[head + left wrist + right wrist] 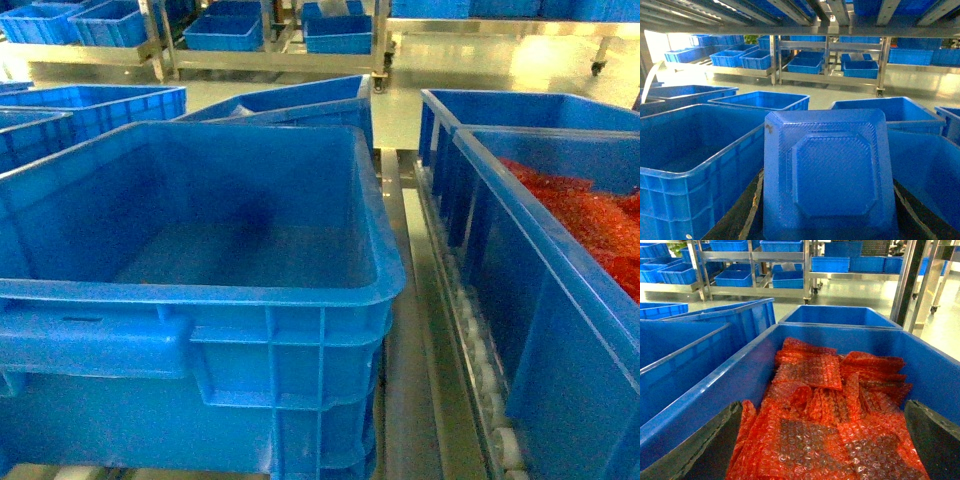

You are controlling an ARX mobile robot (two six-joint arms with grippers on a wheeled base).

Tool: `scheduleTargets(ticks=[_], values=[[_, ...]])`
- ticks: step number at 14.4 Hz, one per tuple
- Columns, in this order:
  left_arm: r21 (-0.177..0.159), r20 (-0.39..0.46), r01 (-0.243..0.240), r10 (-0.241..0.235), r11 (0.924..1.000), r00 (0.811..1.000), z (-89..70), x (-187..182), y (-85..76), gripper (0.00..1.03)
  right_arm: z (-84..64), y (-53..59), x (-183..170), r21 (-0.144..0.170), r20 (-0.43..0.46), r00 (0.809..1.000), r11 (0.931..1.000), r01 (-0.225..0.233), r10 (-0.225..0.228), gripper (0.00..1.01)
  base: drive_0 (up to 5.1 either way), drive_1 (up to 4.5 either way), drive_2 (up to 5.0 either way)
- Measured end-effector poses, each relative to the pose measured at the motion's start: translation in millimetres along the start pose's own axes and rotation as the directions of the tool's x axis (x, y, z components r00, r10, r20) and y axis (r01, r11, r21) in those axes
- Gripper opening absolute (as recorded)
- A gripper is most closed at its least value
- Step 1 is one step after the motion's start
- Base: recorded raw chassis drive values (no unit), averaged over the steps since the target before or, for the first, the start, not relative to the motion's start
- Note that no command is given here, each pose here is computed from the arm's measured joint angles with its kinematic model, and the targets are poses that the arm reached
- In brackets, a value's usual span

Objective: Pick blue part to blue bin on bottom shelf

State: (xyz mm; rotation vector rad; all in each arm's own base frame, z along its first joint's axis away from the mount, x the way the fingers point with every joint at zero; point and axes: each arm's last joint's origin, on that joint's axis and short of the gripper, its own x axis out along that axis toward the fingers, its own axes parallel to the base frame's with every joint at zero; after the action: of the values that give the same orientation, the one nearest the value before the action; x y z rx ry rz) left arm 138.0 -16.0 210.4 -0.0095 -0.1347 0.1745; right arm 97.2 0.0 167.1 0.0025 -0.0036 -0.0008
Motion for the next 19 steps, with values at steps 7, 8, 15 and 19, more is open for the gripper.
scheduleTargets(ticks=[7, 8, 15, 19], values=[[0.000, 0.000, 0.000, 0.000, 1.0000, 1.000, 0.0, 0.0, 0.0, 0.44, 0.0, 0.0, 0.0, 0.000, 0.000, 1.000, 1.0000, 0.000, 0.000, 0.98, 0.0, 0.00, 0.0], [0.000, 0.000, 0.000, 0.000, 1.0000, 1.000, 0.0, 0.0, 0.0, 0.44, 0.0, 0.0, 0.0, 0.000, 0.000, 1.000, 1.0000, 0.000, 0.000, 0.98, 0.0, 0.00, 0.0], [0.156, -0.190, -0.044, 0.074, 0.9867, 0.979, -2.2, 0.6, 0.1, 0.44, 0.0, 0.0, 0.0, 0.000, 0.000, 1.000, 1.0000, 0.000, 0.000, 0.98, 0.0, 0.00, 0.0], [0.155, -0.178, -0.031, 0.059, 0.9874, 0.982, -2.0, 3.4, -2.7, 0.44, 0.0, 0.0, 0.0, 0.000, 0.000, 1.000, 1.0000, 0.000, 0.000, 0.98, 0.0, 0.00, 0.0]])
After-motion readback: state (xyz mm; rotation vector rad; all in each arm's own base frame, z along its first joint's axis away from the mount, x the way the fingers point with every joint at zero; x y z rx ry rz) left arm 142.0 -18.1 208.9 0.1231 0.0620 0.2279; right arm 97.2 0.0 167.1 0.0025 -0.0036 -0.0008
